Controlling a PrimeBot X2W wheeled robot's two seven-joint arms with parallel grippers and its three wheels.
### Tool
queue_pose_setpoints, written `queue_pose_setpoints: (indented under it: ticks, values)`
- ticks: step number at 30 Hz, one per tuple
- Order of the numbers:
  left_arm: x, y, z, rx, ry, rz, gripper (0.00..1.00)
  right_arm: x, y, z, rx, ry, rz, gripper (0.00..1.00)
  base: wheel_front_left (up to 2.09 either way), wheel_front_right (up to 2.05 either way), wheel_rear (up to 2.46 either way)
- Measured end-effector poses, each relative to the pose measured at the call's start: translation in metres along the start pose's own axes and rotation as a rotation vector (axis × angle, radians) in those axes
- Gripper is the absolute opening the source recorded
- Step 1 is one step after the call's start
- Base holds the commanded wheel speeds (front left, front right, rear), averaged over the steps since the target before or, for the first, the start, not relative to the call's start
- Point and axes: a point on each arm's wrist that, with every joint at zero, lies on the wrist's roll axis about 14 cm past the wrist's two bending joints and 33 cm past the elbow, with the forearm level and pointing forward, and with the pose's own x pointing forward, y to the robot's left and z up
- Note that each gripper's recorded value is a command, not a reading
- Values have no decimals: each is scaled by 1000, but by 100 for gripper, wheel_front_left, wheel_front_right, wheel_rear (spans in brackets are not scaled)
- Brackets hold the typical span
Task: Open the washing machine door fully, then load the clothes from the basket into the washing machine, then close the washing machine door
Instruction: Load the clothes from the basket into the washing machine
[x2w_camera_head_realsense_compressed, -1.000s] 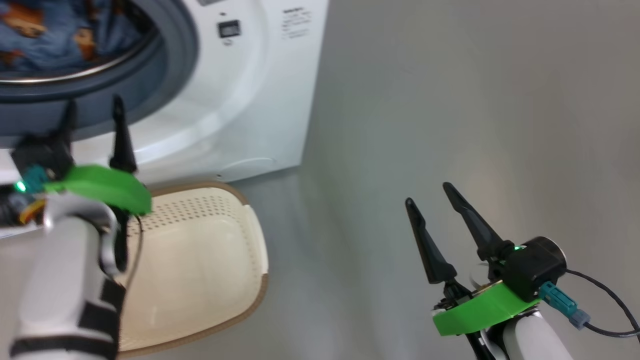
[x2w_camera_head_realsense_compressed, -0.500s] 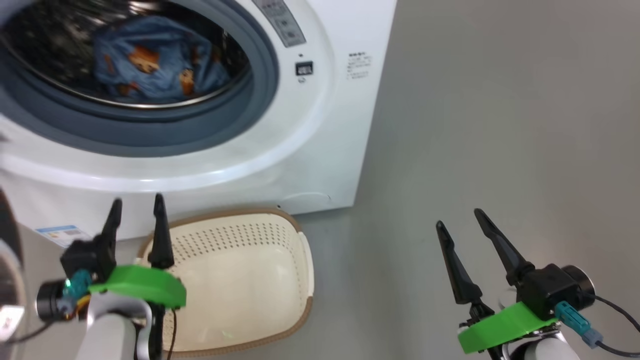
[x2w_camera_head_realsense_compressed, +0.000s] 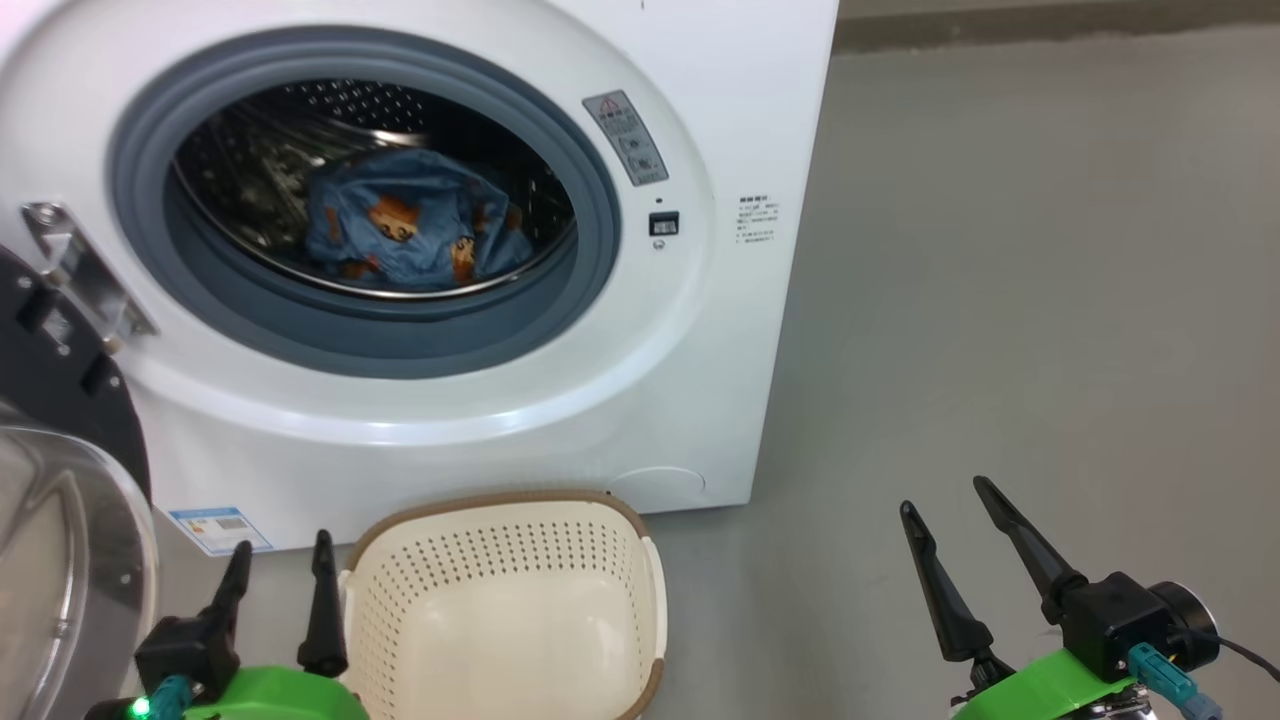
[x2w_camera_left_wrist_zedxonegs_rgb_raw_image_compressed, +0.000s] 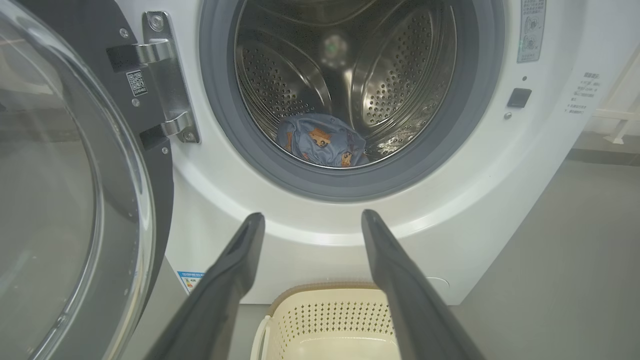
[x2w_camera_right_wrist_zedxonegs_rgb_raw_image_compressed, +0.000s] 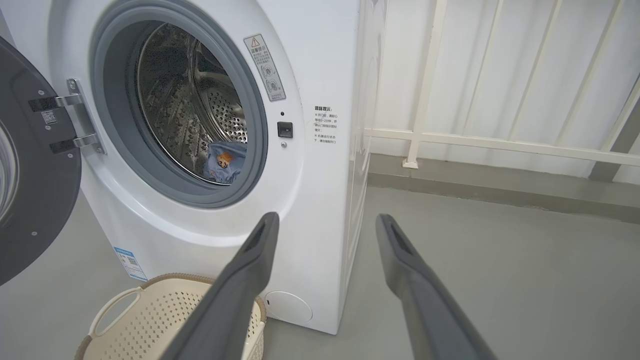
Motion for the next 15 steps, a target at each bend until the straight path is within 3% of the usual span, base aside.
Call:
queue_pose_setpoints:
  ticks: [15]
  values:
    - [-17, 4, 8, -19, -26, -16, 100, -6, -6, 16, -17, -42, -9, 100, 0, 0, 0]
